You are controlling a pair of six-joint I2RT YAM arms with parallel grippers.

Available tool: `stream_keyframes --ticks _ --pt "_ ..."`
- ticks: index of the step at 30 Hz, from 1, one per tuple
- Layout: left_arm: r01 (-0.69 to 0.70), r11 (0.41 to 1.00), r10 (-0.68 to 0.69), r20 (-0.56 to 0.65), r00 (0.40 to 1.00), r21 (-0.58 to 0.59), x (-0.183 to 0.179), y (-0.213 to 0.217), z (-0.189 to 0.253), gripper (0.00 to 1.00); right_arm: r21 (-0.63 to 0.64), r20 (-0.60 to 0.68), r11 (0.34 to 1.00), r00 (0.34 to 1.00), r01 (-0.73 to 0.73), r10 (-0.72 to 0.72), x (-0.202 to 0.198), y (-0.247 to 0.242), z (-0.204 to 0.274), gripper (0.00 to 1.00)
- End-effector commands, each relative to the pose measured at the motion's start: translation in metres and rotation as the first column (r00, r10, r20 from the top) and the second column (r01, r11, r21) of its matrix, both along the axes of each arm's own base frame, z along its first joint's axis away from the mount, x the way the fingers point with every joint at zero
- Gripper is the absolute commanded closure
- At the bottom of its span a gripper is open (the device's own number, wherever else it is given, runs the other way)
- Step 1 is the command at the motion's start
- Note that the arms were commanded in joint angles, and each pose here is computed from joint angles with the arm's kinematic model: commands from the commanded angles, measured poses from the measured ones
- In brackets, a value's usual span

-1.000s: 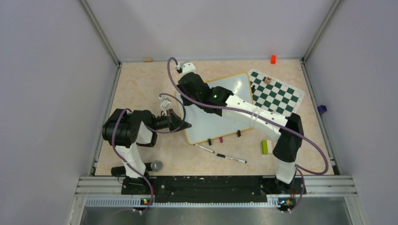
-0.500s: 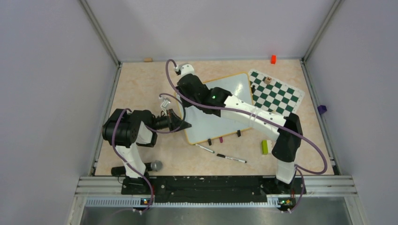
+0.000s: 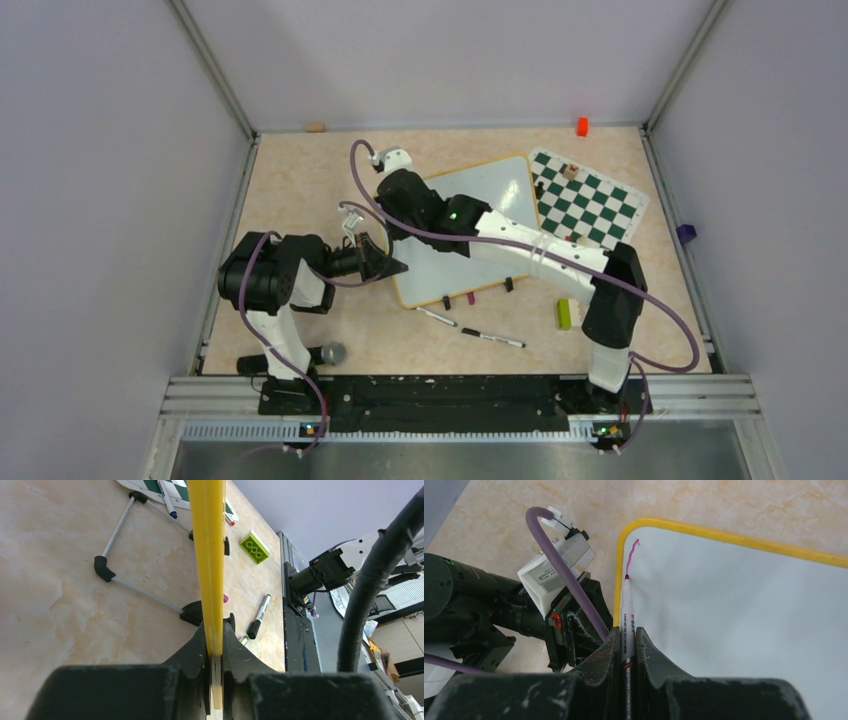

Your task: Write a sentence on the whiteboard

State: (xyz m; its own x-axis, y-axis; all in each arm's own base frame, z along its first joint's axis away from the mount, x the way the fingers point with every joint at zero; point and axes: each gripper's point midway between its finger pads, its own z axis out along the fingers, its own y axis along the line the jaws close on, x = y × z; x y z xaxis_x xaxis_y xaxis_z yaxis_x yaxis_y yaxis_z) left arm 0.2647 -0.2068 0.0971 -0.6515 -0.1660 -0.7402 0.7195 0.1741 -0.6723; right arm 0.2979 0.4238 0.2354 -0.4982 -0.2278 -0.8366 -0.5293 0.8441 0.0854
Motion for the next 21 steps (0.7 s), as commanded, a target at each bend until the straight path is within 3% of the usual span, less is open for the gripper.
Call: stream_keyframes --ticks 1,21 --pt "0.048 0.999 -0.048 0.165 0.985 0.003 -0.003 -0.004 0.012 1.00 0.009 0.001 1.000 1.000 0.004 -0.004 -0.012 -0.008 0.008 1.00" --pt "0.054 0.999 -0.054 0.162 0.985 0.003 -0.003 -0.005 0.011 1.00 -0.036 0.036 0.995 0.995 0.092 -0.090 -0.006 -0.030 0.014 1.00"
